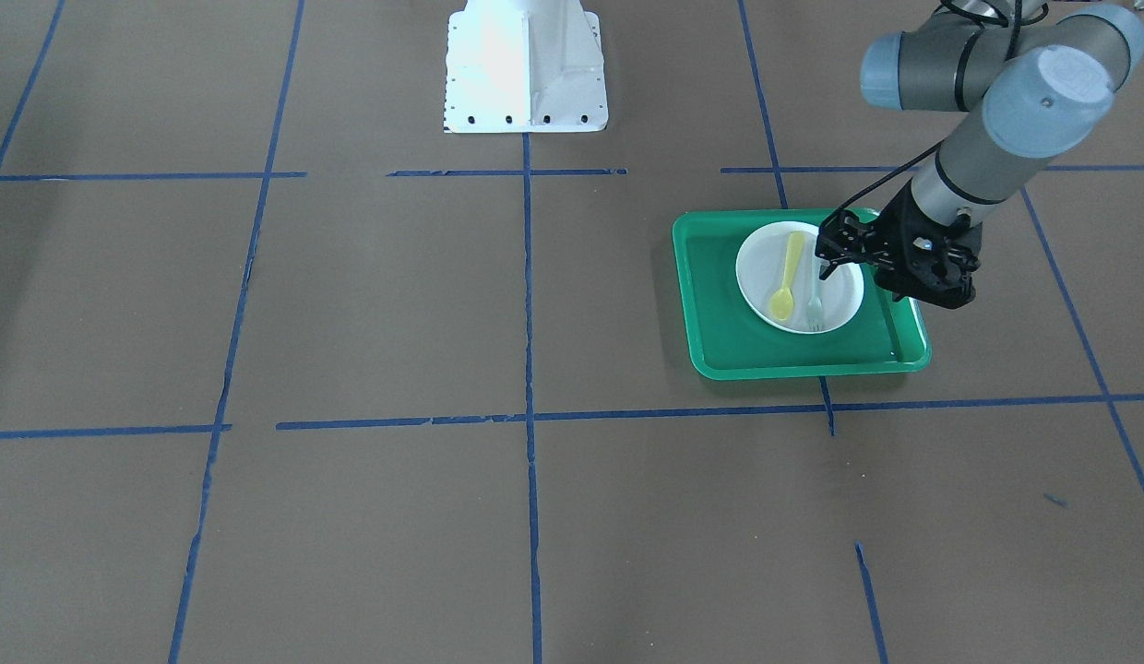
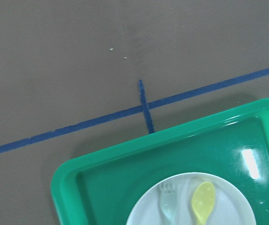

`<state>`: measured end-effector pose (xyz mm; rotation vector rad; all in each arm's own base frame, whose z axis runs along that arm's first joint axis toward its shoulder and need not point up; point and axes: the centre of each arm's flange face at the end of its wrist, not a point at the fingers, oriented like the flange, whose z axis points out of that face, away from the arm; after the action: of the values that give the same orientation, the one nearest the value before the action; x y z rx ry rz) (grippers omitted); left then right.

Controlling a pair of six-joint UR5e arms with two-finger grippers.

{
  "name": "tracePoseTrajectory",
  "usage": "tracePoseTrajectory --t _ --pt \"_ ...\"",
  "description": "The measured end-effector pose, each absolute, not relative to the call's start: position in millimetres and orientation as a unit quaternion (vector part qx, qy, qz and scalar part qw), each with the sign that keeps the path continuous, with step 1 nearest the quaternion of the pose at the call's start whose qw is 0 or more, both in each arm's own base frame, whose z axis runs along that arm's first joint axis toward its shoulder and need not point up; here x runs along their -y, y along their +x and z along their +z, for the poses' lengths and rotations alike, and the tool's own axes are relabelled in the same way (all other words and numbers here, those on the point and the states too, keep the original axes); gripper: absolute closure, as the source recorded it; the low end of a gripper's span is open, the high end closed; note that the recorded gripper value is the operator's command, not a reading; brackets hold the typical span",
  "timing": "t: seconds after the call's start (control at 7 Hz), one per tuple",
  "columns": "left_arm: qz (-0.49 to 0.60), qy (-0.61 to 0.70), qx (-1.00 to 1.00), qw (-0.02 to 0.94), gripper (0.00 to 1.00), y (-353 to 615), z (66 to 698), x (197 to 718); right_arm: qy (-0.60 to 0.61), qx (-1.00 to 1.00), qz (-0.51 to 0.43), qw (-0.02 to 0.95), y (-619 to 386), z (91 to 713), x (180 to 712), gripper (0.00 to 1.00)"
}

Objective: Place spoon
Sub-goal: 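Move the left gripper over the yellow spoon on the white plate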

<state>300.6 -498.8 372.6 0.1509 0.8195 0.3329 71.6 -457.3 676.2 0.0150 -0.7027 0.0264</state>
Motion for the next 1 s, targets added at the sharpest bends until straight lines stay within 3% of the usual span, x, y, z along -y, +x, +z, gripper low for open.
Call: tracePoseTrajectory --t 1.0 --pt "0.177 0.038 -0.362 0.915 0.17 375 401 458 0.007 0.344 0.013 0.939 72 677 457 0.0"
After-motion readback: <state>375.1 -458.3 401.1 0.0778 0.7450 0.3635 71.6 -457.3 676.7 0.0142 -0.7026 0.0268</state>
